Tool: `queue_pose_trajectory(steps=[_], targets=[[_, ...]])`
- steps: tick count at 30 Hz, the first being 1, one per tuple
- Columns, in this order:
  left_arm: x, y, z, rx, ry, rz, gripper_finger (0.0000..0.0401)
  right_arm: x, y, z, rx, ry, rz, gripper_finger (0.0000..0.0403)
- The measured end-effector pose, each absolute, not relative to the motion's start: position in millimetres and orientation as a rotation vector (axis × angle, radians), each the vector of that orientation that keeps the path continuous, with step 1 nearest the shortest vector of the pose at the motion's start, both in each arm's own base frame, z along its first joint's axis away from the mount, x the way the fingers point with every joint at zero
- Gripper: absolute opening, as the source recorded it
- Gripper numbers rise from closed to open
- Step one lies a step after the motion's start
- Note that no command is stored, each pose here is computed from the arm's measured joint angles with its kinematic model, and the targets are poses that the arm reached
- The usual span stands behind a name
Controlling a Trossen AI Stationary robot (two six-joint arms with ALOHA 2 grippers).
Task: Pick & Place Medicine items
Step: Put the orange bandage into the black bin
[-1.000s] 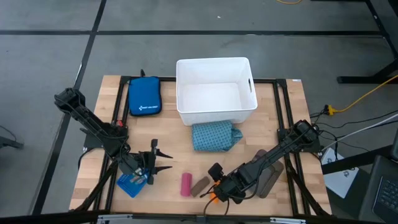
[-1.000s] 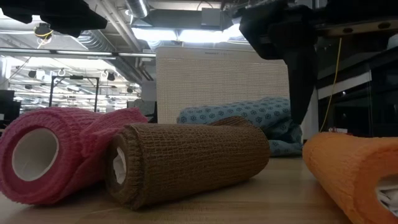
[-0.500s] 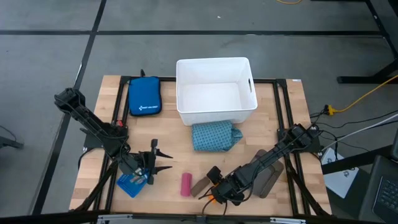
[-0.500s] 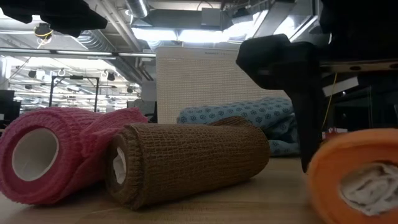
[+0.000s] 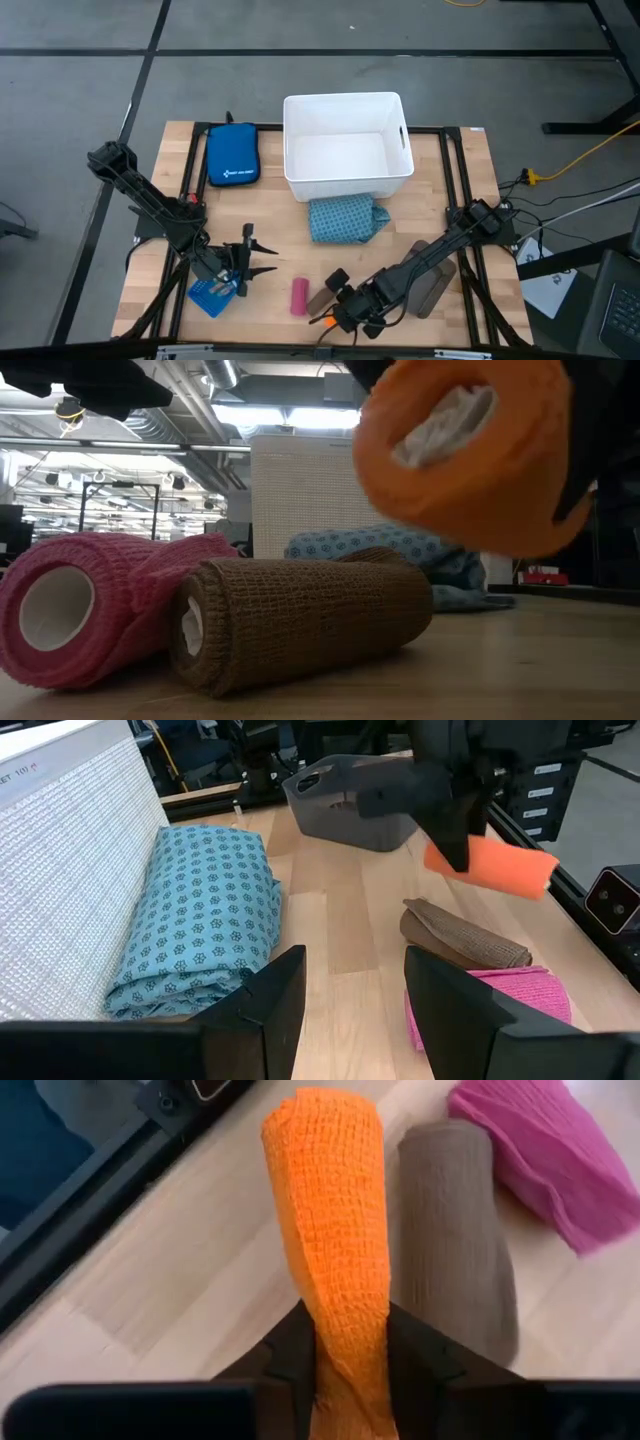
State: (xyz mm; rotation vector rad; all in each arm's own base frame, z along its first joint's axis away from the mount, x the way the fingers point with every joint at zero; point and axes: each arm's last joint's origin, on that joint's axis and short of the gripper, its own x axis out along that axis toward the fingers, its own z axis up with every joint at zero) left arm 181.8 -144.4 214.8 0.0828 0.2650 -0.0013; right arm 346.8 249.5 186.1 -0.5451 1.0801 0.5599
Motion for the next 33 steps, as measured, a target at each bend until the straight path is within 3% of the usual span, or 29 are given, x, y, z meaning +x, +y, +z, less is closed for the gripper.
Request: queue_pose_trajectory(steps=[5, 15, 21, 33], targets=[[182, -144, 215, 0.083, 0.265, -0.001, 0.0168, 341, 243, 204, -0.535, 1.215, 0.43, 0.0089], [182, -145, 215, 0.089, 0.267, -0.012, 0.0168, 317, 213, 229, -0.457, 1.484, -0.132, 0.0091], [182, -145, 215, 0.131, 0.264, -0.039, 0.0168, 299, 204, 244, -0.332, 1.48, -0.431, 0.0091], [196, -135, 221, 0.146, 0.233, -0.162, 0.0168, 228, 200, 264, 0.038, 1.304, -0.698, 0.0091]])
